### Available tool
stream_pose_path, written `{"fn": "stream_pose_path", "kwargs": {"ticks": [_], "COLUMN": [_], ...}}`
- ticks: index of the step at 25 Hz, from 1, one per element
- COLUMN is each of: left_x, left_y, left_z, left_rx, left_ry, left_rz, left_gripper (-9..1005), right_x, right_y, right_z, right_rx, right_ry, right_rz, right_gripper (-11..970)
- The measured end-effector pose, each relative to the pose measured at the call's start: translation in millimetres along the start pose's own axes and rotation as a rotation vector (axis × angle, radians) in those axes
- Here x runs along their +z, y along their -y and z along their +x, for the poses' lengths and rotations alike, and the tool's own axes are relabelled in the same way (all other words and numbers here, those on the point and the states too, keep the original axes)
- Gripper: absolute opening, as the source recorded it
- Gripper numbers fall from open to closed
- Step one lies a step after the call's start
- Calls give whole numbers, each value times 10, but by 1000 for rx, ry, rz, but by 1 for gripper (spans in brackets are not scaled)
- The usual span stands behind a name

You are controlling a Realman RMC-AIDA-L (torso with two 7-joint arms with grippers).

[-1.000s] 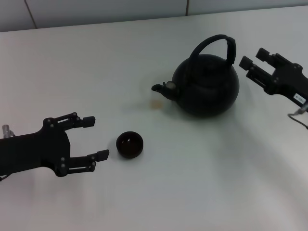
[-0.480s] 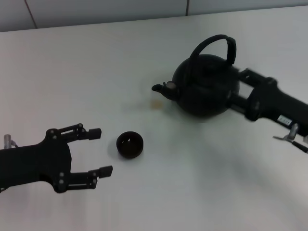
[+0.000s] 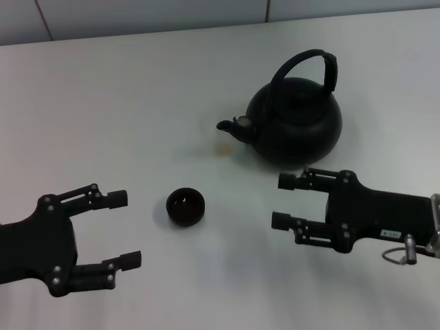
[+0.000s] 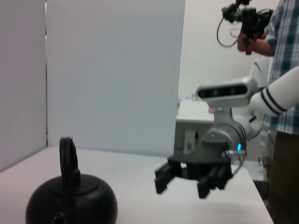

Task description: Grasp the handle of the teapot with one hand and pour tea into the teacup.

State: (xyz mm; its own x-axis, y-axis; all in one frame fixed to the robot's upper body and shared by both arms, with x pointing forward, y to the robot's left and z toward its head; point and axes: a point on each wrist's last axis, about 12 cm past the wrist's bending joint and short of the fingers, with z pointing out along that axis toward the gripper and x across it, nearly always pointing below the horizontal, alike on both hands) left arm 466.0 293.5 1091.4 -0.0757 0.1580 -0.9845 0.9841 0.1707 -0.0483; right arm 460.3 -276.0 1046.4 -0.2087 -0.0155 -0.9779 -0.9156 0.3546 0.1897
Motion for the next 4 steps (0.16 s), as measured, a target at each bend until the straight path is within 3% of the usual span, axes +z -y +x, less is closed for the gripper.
{"fn": "stream_pose_path", "kwargs": {"ticks": [4], "left_x": [-30], "left_y": [29], "left_z": [14], "left_rx": [-6], "left_ry": [10], "left_rz": [-7], "left_gripper": [830], "right_x": [-31], "right_y": [-45], "right_z": [37], "right_rx": [11], "right_ry": [-4], "right_rz": [3], "right_gripper": [666]}}
